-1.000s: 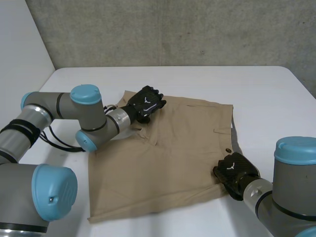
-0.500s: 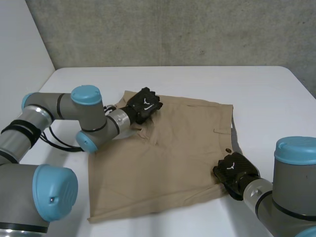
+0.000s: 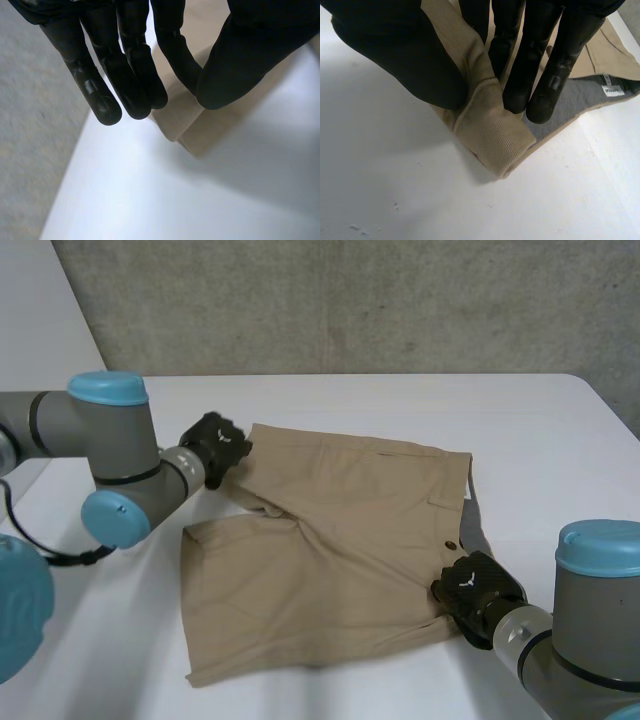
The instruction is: Fold the shorts.
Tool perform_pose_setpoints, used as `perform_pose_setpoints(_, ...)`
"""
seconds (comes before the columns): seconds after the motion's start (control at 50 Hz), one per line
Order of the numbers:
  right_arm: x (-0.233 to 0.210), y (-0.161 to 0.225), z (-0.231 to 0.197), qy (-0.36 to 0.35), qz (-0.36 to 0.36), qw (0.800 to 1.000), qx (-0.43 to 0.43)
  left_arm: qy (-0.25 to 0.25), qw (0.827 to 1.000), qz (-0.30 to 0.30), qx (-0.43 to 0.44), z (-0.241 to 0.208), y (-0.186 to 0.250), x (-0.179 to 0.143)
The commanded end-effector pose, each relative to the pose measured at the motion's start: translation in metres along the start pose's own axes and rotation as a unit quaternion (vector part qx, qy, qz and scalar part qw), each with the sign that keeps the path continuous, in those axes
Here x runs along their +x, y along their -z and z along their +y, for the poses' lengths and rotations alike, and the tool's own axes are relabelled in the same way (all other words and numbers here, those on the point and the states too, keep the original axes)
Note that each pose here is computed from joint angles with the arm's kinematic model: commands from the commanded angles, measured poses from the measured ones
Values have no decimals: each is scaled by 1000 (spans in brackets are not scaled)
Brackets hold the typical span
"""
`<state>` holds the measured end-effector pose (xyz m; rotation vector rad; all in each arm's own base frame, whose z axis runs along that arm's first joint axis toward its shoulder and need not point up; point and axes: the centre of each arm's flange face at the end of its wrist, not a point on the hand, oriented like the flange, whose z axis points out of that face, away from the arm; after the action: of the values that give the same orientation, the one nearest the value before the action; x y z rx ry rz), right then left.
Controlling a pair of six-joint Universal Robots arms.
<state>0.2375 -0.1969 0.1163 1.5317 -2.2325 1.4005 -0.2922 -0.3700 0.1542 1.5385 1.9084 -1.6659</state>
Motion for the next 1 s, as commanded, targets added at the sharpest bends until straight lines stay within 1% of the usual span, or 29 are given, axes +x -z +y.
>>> perform_pose_setpoints(0.02, -1, 1, 2, -1, -2, 1000, -2, 7, 996, -5, -87, 18, 20, 13)
perform_pose_setpoints(0.06, -1, 1, 2, -1, -2, 1000, -2, 8, 994, -11, -109, 21, 22, 16)
perform_pose_setpoints(0.14, -1, 1, 1, -1, -2, 1000, -2, 19, 992, -22, -124, 22, 24, 15)
perform_pose_setpoints(0.28, -1, 2, 1, -1, -2, 1000, -2, 62, 992, -39, -105, 12, 23, 6)
perform_pose_setpoints(0.34, -1, 2, 1, -1, 0, 1000, -1, 81, 991, -59, -91, 2, 29, -8)
perform_pose_setpoints(0.42, -1, 2, 1, -1, 0, 1000, -1, 111, 989, -68, -74, -8, 39, -18)
perform_pose_setpoints(0.44, 0, 2, 1, -2, 2, 1000, 0, 131, 986, -76, -70, -11, 46, -25)
perform_pose_setpoints(0.5, 2, 2, -1, -13, 7, 1000, 5, 158, 982, -84, -64, -16, 56, -31)
perform_pose_setpoints(0.52, 3, 2, -2, -17, 9, 1000, 7, 184, 977, -90, -63, -17, 65, -35)
perform_pose_setpoints(0.56, 6, 2, -5, -30, 13, 999, 13, 220, 969, -95, -67, -14, 76, -38)
perform_pose_setpoints(0.58, 6, 2, -6, -35, 14, 999, 14, 228, 967, -96, -68, -14, 79, -39)
perform_pose_setpoints(0.6, 7, 1, -7, -40, 14, 999, 16, 254, 960, -98, -68, -14, 90, -40)
perform_pose_setpoints(0.62, 8, 1, -9, -49, 16, 999, 19, 267, 957, -96, -68, -14, 96, -39)
perform_pose_setpoints(0.66, 10, 0, -11, -59, 19, 998, 22, 292, 950, -86, -72, -14, 113, -32)
perform_pose_setpoints(0.72, 13, -1, -15, -79, 23, 996, 29, 300, 948, -70, -78, -13, 132, -22)
perform_pose_setpoints(0.76, 15, -2, -17, -91, 25, 995, 33, 304, 947, -50, -86, -10, 151, -8)
perform_pose_setpoints(0.8, 17, -2, -20, -111, 27, 993, 39, 306, 947, -31, -94, -7, 162, 4)
perform_pose_setpoints(0.92, 23, -4, -28, -170, 31, 984, 52, 303, 943, 46, -132, 7, 202, 59)
perform_pose_setpoints(1.0, 25, -5, -29, -187, 31, 980, 55, 295, 940, 80, -151, 12, 216, 85)
